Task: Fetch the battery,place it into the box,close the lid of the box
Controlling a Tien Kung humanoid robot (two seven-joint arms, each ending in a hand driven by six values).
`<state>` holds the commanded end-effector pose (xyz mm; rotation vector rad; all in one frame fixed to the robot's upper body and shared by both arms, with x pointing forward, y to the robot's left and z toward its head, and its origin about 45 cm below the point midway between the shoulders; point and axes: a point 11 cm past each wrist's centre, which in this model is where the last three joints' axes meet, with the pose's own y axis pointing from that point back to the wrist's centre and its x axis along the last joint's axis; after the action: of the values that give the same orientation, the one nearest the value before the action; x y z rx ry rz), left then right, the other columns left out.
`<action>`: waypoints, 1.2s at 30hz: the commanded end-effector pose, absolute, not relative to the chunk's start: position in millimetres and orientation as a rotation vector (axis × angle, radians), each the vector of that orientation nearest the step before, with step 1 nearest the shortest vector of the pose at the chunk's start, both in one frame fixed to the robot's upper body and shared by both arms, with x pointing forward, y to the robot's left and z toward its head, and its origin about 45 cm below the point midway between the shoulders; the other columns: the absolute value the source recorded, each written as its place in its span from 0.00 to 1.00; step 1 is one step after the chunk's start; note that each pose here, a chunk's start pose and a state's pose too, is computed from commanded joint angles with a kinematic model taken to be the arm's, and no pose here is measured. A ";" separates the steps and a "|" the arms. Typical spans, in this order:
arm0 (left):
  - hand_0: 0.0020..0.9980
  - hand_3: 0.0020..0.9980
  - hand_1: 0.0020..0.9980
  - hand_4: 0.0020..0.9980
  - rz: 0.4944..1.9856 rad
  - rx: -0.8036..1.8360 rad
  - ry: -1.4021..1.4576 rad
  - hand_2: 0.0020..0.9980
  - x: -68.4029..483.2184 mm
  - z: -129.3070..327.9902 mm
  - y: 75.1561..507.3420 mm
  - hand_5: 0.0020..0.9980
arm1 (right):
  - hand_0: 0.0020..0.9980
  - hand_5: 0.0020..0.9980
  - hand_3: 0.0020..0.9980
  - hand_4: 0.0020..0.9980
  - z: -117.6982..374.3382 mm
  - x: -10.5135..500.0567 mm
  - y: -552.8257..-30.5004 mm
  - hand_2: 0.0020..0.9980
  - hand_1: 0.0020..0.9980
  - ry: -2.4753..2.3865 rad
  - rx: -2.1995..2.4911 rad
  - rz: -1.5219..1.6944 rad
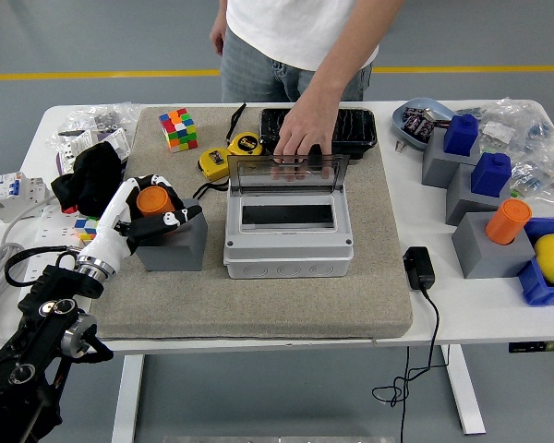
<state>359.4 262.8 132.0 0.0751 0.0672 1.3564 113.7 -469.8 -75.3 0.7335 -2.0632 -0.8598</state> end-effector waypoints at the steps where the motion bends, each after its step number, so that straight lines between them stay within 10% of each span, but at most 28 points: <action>1: 0.13 0.14 0.14 1.00 1.362 0.075 0.067 0.15 359.4 131.7 263.2 0.00 | 0.86 1.00 0.79 1.00 -75.4 113.5 -469.6 0.76 0.81 -2.063 0.733 -0.860; 36: 0.04 0.00 0.00 1.00 1.510 -0.097 0.098 0.00 369.9 155.8 266.5 0.15 | 0.86 1.00 0.79 1.00 -75.6 116.5 -467.0 0.76 0.81 -2.076 0.738 -0.862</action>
<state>369.9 266.5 155.8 -0.0973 0.0980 1.5101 116.5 -467.0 -75.6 0.7377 -2.0763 -0.8622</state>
